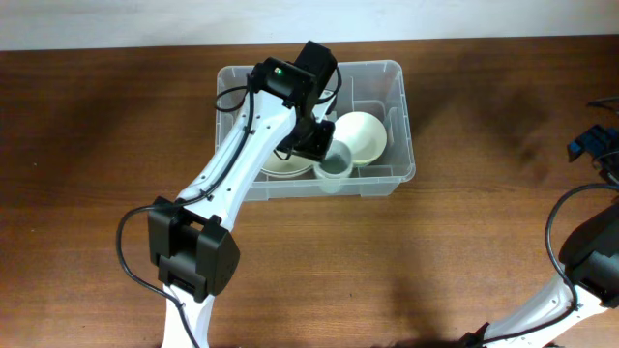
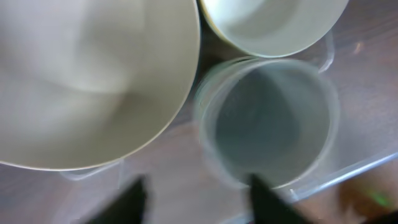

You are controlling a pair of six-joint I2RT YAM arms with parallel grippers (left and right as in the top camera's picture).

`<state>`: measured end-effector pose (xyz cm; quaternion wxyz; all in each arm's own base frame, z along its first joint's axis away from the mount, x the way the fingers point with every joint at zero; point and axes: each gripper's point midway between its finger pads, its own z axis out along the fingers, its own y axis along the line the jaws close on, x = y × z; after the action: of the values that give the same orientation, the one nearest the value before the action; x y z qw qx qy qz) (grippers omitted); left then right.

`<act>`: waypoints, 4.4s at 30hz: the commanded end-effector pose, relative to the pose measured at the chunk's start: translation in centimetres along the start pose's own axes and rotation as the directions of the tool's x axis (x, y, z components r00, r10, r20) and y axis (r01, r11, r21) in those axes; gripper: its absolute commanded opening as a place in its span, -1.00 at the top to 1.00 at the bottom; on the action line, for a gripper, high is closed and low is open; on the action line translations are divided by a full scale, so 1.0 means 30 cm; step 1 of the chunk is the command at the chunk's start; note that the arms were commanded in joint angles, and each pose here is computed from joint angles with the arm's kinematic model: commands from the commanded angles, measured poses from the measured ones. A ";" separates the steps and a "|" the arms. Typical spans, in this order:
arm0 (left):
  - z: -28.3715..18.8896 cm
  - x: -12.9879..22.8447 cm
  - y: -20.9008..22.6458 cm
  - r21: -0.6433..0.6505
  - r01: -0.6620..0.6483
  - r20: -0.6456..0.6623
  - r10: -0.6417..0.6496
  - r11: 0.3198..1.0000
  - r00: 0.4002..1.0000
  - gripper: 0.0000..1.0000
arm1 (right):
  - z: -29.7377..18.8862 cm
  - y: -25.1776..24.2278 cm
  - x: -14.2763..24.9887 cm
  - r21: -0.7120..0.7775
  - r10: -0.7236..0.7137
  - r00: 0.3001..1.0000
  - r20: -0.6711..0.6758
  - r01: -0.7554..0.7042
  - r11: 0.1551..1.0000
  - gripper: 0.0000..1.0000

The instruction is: Pack container

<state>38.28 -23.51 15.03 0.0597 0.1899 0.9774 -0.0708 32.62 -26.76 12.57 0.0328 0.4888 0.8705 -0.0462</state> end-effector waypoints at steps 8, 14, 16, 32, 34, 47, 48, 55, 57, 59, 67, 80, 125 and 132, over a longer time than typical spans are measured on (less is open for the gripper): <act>-0.043 -0.097 0.085 -0.092 0.018 0.127 -0.006 0.996 0.992 -0.99 | -0.005 -0.007 0.000 0.007 0.009 1.000 0.005 -0.009 1.000 -0.98; -0.236 -0.146 0.308 -0.232 0.187 0.276 -0.120 0.954 0.954 -0.99 | -0.005 -0.007 0.000 0.007 0.009 1.000 0.005 -0.009 1.000 -0.98; -0.325 -0.134 0.393 -0.233 0.276 0.335 -0.189 0.933 0.923 -1.00 | -0.005 -0.007 0.000 0.007 0.009 1.000 0.005 -0.009 1.000 -0.98; -0.779 0.301 0.705 -0.139 0.629 0.545 -0.471 0.765 0.694 -1.00 | -0.005 -0.007 0.000 0.007 0.009 1.000 0.005 -0.009 1.000 -0.97; -0.743 0.321 0.654 -0.125 0.584 0.550 -0.433 0.802 0.714 -0.99 | -0.005 -0.007 0.000 0.007 0.009 1.000 0.005 -0.009 1.000 -0.98; -0.483 0.463 0.504 0.061 0.486 0.732 -0.370 0.872 0.572 -0.99 | -0.005 -0.007 0.000 0.007 0.009 1.000 0.005 -0.009 1.000 -0.98; -0.463 0.478 0.499 0.061 0.486 0.721 -0.376 0.872 0.583 -0.99 | -0.005 -0.007 0.000 0.007 0.009 1.000 0.005 -0.009 1.000 -0.98; -0.412 0.510 0.489 0.057 0.486 0.674 -0.393 0.872 0.625 -0.99 | -0.005 -0.007 0.000 0.007 0.009 1.000 0.005 -0.009 1.000 -0.98; -0.414 0.517 0.504 0.012 0.482 0.680 -0.361 0.876 0.639 -0.99 | -0.005 -0.007 0.000 0.007 0.009 1.000 0.005 -0.009 1.000 -0.98; -0.407 0.515 0.506 -0.043 0.432 0.674 -0.293 0.901 0.678 -0.99 | -0.005 -0.007 0.000 0.007 0.009 1.000 0.005 -0.009 1.000 -0.98; -0.345 0.474 0.522 -0.145 0.312 0.663 -0.142 0.939 0.735 -0.99 | -0.005 -0.007 0.000 0.007 0.009 1.000 0.005 -0.009 1.000 -0.98; -0.299 0.541 0.512 -0.276 0.234 0.879 0.146 0.932 0.454 -0.99 | -0.005 -0.007 0.000 0.007 0.009 1.000 0.005 -0.009 1.000 -0.98; -0.186 0.692 0.518 -0.270 0.292 0.948 0.200 0.918 0.250 -0.99 | -0.005 -0.007 0.000 0.007 0.009 1.000 0.005 -0.009 1.000 -0.98; -0.186 0.692 0.518 -0.270 0.292 0.948 0.200 0.918 0.250 -1.00 | -0.005 -0.007 0.000 0.007 0.009 1.000 0.005 -0.009 1.000 -0.98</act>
<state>24.59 -0.61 15.86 0.6783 0.0540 0.7323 0.0274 32.59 -26.74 12.51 0.0319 0.4888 0.8706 -0.0461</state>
